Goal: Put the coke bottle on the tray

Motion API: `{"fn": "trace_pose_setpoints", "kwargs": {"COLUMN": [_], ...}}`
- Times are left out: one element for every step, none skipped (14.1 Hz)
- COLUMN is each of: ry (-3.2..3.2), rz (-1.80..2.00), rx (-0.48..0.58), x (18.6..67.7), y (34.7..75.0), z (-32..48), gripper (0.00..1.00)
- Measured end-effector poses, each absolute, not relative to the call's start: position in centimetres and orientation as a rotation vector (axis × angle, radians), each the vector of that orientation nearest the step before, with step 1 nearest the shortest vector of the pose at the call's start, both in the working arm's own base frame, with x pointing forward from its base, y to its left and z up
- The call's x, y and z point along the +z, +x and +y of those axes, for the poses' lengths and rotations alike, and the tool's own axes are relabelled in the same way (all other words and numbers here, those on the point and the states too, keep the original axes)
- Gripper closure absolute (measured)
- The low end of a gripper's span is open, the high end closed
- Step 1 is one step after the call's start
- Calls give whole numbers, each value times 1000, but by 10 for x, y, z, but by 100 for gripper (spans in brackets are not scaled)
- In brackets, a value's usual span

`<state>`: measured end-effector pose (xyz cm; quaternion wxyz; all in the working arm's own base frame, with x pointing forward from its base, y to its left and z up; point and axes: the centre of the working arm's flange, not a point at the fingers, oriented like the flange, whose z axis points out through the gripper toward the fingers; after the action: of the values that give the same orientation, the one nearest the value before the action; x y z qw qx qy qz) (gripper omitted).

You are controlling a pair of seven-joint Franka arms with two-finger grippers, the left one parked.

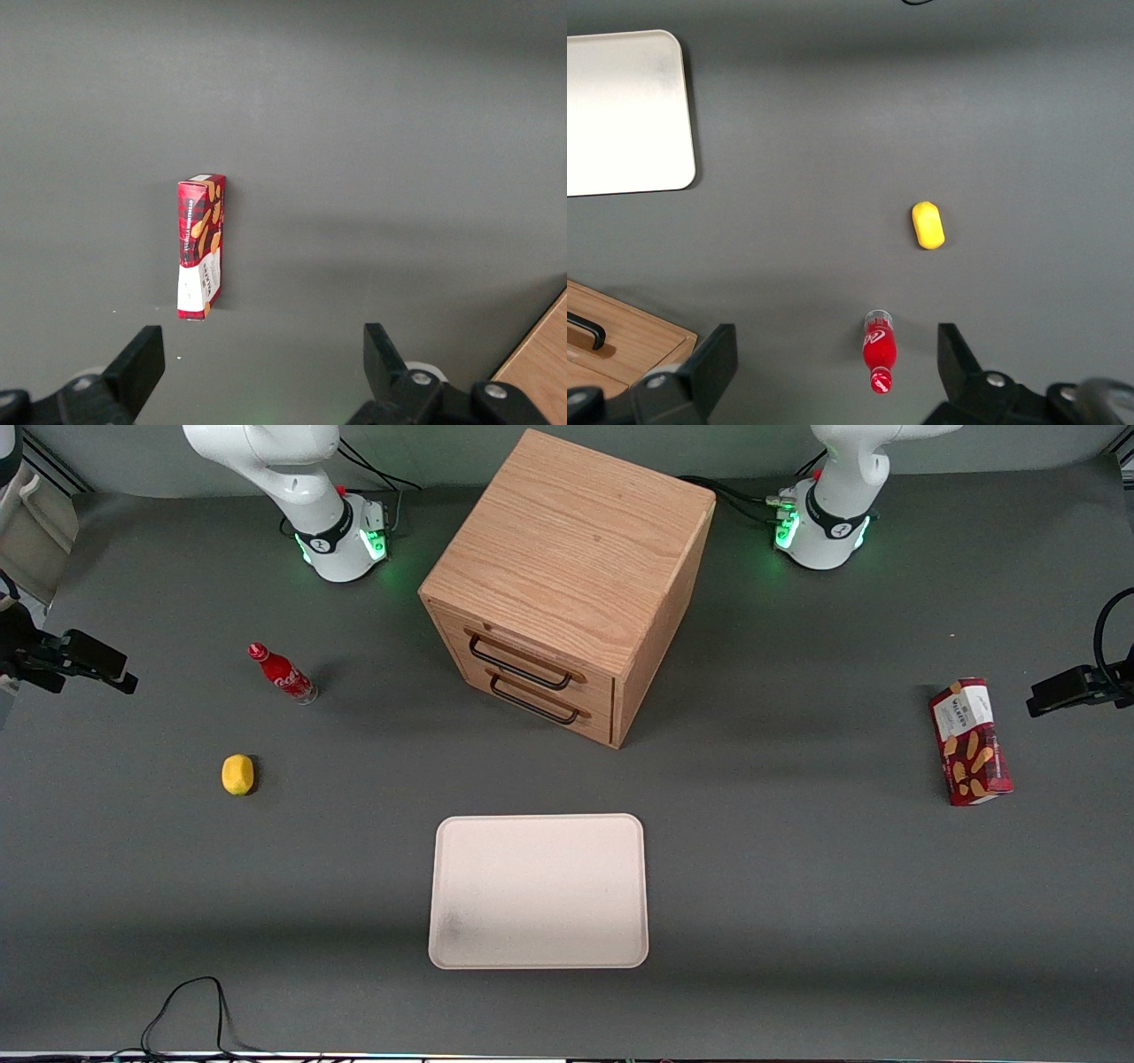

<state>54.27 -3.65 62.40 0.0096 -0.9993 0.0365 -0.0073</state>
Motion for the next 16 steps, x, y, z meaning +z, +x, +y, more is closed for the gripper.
{"fn": "trace_pose_setpoints", "kwargs": {"ry": [-3120,-3120,-3119,-3119,-3119,-3119,-3119,-3119,-3118,-3118,-3118,-3118,-3118,-3118,-3117,-3117], "rz": [114,113,113,113,113,113,113,113,113,112,111,110,108,107,108,107], "rx": [-15,-1,19,28,31,35,39,44,46,49,50,51,53,54,55,55], "x": [624,623,622,621,621,621,621,620,620,621,621,622,625,627,628,630], "y": [542,541,540,539,539,539,538,538,538,537,536,533,526,518,507,493], "z": [-36,-36,-36,-36,-36,-36,-36,-36,-36,-36,-36,-36,-35,-34,-34,-33], "gripper": [0,0,0,0,0,0,0,0,0,0,0,0,0,0,0,0]}}
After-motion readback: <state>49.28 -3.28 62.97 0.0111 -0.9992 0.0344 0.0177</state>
